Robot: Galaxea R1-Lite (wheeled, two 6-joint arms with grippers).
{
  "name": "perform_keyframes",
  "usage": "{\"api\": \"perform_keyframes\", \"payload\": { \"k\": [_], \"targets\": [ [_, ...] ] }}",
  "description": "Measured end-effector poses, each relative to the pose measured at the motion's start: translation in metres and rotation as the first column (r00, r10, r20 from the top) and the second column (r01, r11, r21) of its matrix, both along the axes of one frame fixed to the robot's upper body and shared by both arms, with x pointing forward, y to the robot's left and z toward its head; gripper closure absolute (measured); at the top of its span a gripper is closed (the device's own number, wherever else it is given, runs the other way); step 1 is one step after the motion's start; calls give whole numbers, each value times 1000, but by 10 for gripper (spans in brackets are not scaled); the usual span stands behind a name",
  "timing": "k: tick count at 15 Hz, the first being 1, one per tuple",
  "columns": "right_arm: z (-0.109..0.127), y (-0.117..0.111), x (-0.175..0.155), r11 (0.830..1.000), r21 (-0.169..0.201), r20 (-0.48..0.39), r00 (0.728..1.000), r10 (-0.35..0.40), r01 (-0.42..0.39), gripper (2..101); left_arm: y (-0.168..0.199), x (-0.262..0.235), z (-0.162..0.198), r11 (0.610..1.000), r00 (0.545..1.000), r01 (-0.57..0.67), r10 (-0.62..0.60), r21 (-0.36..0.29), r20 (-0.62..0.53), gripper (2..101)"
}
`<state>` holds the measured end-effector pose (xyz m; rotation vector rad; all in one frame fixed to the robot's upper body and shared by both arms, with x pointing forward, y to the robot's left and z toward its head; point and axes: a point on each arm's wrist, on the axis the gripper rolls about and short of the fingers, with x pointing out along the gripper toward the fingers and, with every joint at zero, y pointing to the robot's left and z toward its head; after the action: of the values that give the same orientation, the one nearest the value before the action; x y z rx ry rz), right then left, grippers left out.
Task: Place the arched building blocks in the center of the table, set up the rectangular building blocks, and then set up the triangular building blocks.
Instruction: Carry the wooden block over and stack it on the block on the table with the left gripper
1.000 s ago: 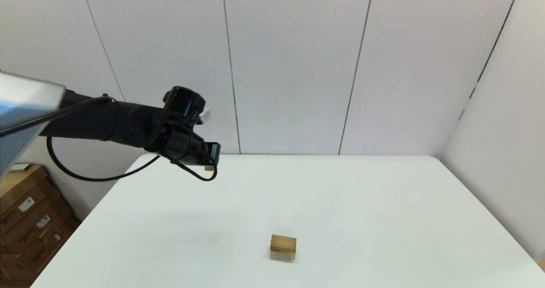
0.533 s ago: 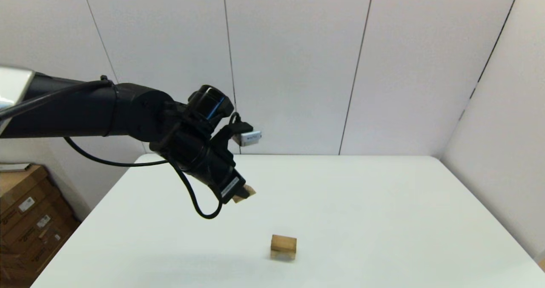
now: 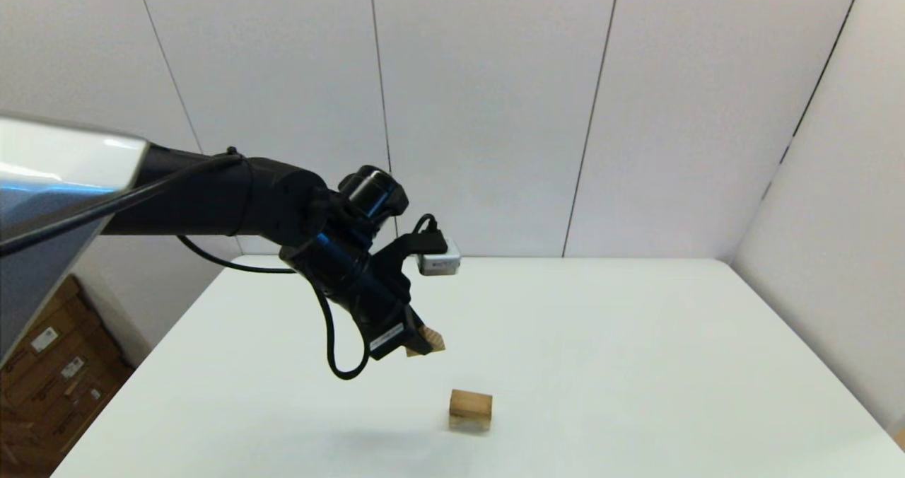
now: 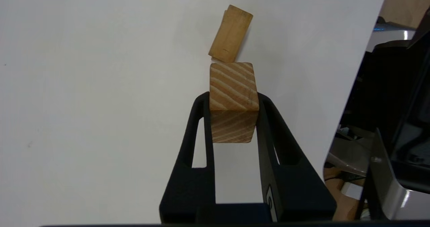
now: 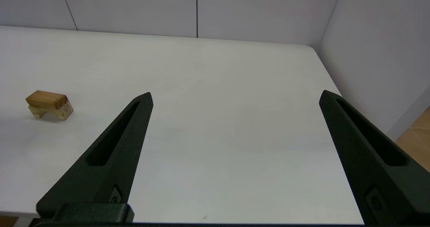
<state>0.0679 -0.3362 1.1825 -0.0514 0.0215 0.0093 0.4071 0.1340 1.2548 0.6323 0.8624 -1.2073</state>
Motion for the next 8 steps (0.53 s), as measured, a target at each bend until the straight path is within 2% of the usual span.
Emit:
{"api": "perform_keyframes", "payload": {
  "k": [8],
  "targets": [
    [0, 0, 0, 1000, 0, 0, 1000, 0, 0, 43, -41, 19, -39, 997, 997, 73, -72, 21, -29, 810]
  ]
}}
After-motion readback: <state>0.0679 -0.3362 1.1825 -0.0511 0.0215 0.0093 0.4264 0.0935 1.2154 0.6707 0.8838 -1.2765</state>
